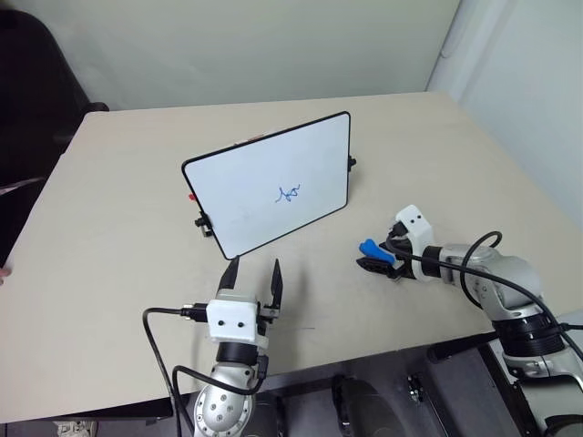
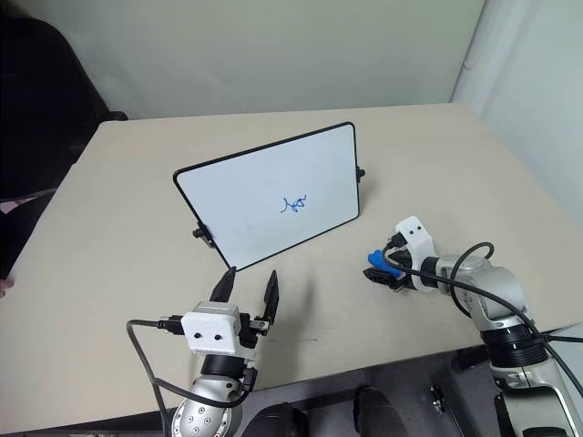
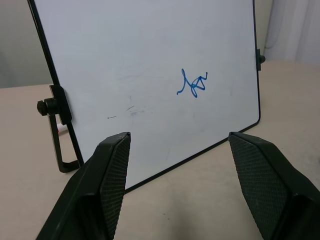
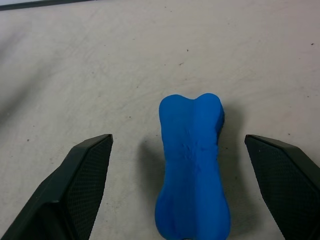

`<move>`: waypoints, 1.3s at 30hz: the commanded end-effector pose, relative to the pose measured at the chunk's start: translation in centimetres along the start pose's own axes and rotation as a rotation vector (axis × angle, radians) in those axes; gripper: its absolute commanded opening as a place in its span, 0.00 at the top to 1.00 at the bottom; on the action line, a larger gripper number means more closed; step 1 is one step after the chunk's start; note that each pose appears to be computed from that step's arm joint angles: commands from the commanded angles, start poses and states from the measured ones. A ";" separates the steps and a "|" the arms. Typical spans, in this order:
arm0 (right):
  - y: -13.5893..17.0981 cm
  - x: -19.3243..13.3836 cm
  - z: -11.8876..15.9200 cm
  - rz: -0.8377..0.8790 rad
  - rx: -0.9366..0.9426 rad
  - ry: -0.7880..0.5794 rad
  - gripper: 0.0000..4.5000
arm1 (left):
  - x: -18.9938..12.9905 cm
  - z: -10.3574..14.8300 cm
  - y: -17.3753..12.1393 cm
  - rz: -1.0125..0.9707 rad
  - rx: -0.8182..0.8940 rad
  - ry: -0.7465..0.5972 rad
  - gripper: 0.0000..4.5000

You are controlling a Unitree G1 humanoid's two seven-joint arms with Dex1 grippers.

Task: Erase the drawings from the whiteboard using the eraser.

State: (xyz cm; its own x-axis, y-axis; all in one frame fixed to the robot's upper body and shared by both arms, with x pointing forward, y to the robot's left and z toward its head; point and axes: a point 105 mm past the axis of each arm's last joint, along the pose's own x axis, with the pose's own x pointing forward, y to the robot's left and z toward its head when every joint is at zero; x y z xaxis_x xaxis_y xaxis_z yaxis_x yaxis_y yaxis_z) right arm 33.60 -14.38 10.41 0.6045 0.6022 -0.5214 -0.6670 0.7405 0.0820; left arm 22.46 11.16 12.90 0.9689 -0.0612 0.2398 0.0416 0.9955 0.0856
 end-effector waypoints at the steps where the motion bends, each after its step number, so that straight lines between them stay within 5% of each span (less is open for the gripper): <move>1: -0.2 -0.4 0.2 -0.011 -0.037 0.007 0.00 | 0.0 1.6 -0.7 -0.007 -0.032 -0.059 0.24; 6: 0.2 -0.8 0.1 0.006 -0.044 0.008 0.00 | 0.1 1.6 -0.8 -0.010 -0.032 -0.063 0.24; 9: 0.4 -0.8 0.2 0.011 -0.047 0.006 0.14 | 0.1 1.7 -0.8 -0.015 -0.033 -0.064 0.24; 15: 0.3 -0.6 0.2 0.005 -0.056 0.005 0.62 | 0.2 1.8 -1.0 -0.020 -0.035 -0.068 0.24; 19: 0.4 -0.6 0.3 0.005 -0.070 -0.001 0.62 | 0.2 1.8 -1.1 -0.021 -0.036 -0.069 0.24; 25: 0.5 -0.8 0.9 0.005 -0.084 -0.027 0.89 | 0.1 1.8 -1.2 -0.019 -0.038 -0.068 0.24; 34: 1.8 -0.7 3.2 0.028 -0.127 -0.117 0.91 | 0.1 1.8 -1.1 -0.023 -0.030 -0.069 0.24; 39: 2.3 0.4 8.1 -0.038 -0.183 -0.324 0.91 | 0.2 1.8 -1.0 -0.028 -0.028 -0.069 0.24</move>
State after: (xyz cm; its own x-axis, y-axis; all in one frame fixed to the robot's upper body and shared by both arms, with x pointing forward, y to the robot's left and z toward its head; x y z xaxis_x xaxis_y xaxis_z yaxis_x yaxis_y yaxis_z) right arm 34.76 -10.10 14.28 0.6556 0.6760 -0.3366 -0.7245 0.6888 -0.0278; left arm 22.56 10.96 13.27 0.9642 -0.0720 0.2551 0.0479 0.9939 0.0993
